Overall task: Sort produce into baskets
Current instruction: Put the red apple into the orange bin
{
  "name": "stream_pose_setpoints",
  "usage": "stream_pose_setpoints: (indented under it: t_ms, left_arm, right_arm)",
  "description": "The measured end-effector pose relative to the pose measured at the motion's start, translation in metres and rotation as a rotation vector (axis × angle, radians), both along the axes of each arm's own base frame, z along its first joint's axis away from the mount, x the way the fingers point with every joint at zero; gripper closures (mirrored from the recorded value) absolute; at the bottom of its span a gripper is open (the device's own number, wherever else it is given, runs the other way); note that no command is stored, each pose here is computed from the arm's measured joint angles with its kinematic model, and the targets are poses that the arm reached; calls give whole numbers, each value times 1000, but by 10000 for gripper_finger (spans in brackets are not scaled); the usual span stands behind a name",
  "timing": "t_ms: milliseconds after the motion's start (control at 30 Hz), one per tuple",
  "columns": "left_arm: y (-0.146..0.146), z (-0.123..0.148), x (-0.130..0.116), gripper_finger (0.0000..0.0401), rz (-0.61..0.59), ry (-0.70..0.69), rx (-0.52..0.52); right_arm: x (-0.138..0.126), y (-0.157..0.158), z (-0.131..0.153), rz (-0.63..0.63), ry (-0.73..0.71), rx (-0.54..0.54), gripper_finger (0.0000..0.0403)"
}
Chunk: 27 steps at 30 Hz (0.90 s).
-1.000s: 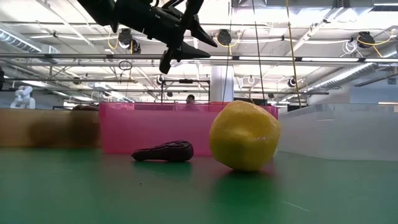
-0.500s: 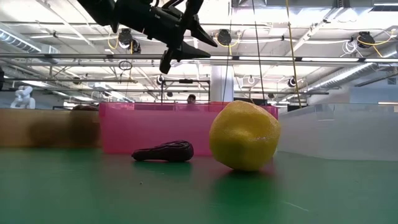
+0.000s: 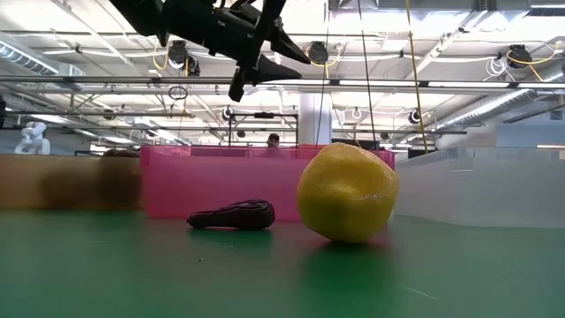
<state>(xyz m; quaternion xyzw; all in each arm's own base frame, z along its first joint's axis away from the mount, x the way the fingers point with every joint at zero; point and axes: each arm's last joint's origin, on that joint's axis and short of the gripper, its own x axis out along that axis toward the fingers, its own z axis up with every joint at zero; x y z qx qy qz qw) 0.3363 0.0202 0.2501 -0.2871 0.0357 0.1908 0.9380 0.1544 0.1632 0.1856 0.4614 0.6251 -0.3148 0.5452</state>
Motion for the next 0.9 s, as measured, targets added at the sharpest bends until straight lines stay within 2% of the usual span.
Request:
stream_pose_setpoints:
  t_ms: [200,400,633,767,900]
  left_arm:
    - [12,0,-5,260,-29,47,-18]
    - [30,18,-27,260,-14,90,-7]
    - [48,57,-78,260,105,117,44]
    - [53,75,-111,260,216,159,128]
    - [56,82,-143,260,338,236,163]
  right_arm:
    - [14,-21,17,9,-166,1,124]
    - [29,-42,41,16,-452,-25,124]
    - [59,-81,68,44,-808,-145,124]
    - [86,-117,83,28,-1029,-248,124]
    - [112,-156,92,2,-1223,-291,124]
